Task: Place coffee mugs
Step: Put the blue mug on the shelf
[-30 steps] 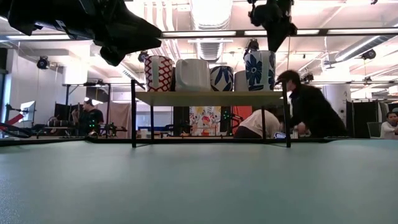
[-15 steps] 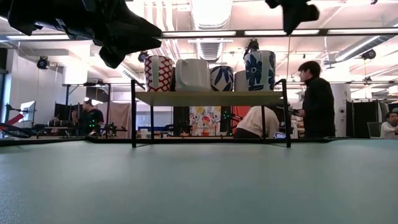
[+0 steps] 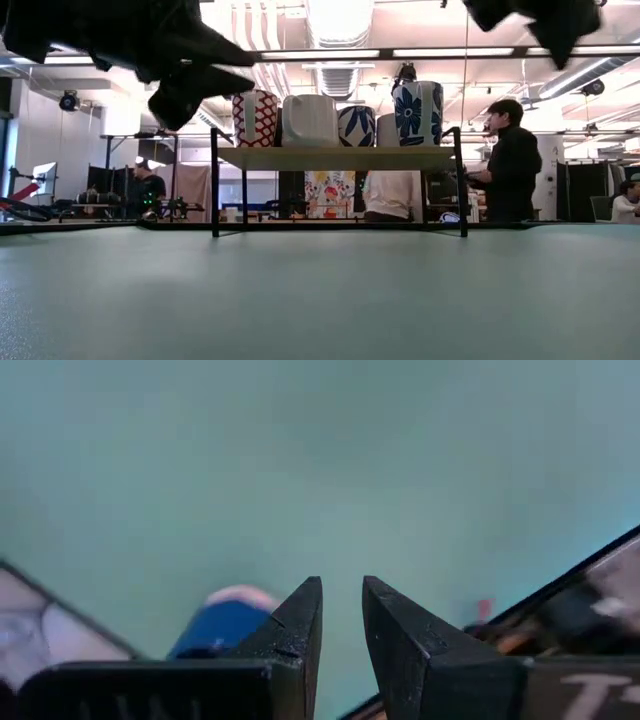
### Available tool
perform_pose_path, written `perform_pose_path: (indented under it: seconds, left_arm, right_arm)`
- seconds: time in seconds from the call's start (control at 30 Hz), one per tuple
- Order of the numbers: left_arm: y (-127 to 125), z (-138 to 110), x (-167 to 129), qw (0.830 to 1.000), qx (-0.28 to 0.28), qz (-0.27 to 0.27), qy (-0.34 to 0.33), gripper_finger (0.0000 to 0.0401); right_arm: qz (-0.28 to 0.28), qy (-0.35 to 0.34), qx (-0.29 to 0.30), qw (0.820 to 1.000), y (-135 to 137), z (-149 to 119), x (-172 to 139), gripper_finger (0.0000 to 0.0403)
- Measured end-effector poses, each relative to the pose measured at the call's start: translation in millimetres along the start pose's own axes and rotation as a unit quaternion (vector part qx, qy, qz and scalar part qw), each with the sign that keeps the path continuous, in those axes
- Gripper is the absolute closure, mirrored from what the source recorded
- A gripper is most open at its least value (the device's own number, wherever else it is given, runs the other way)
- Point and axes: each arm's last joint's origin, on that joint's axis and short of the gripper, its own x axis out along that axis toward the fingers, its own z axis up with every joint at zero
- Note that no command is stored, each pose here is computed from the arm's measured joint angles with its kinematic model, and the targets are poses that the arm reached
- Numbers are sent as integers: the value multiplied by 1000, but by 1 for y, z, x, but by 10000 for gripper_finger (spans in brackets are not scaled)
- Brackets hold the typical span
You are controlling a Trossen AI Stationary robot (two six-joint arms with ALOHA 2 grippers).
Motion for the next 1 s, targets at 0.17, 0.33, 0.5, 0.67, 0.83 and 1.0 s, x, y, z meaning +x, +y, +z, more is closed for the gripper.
perform_pose_path:
  seconds: [0.17, 0.33, 0.5, 0.67, 0.83, 1.0]
  left_arm:
    - [-6, -17, 8, 1000, -6, -12, 15, 278]
    - [-17, -26, 13, 999, -18, -45, -5, 278]
    - [-27, -32, 12, 996, -34, -76, -15, 278]
    - [-36, -32, 8, 994, -38, -98, -20, 278]
    - [-47, -24, 9, 993, -25, -110, -33, 278]
    - [-57, -16, 11, 992, -9, -121, -46, 278]
  right_arm:
    - [5, 40, -34, 999, 26, -21, 31, 335]
    - [-18, 61, -80, 995, 42, -39, 48, 345]
    - [-32, 69, -110, 991, 52, -60, 56, 371]
    - [-23, 67, -138, 988, 68, -83, 66, 362]
    - [-10, 68, -191, 979, 84, -103, 81, 319]
    - [-62, 85, -214, 971, 87, -117, 99, 272]
